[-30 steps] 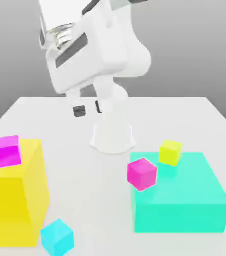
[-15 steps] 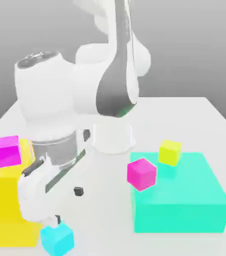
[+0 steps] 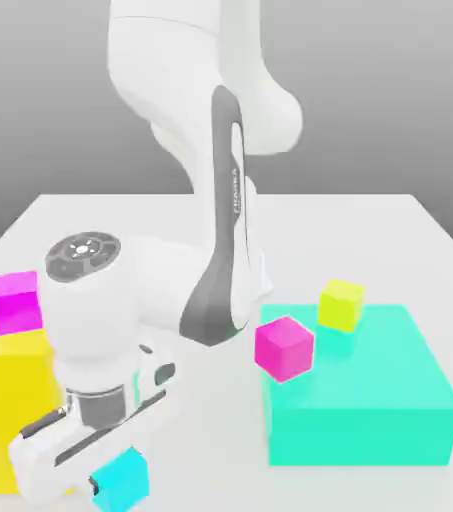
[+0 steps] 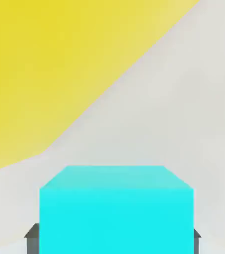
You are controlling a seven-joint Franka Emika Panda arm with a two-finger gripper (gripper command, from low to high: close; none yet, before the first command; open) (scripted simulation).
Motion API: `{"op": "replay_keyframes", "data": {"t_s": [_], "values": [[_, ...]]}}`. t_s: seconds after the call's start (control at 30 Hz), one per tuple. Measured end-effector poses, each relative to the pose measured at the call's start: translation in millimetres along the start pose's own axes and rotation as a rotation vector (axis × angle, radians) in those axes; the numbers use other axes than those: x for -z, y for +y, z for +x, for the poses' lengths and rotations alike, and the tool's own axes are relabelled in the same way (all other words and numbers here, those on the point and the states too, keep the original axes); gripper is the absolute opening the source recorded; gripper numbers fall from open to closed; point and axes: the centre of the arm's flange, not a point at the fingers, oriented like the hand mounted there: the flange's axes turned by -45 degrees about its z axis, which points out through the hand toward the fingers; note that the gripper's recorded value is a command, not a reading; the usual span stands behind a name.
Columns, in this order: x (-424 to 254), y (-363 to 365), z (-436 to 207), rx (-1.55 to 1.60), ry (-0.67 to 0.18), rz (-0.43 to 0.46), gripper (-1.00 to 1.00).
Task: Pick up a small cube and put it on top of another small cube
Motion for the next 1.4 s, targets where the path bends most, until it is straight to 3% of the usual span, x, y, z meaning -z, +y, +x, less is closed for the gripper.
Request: {"op": "replay_keyframes", "data": {"t_s": [0.23,0.6,0.97,1.17,1.4], "values": [[61.2,2.2,-1.7,0.023,-0.005,-0.008,-1.00],[94.7,61.6,-43.3,0.659,-0.135,-0.097,-1.00],[144.8,123.4,-71.9,1.345,-0.223,-0.070,-1.00],[172.9,153.7,-76.0,1.712,-0.221,-0.028,-1.00],[201.1,189.4,-75.3,2.139,-0.157,0.011,-1.00]]}}
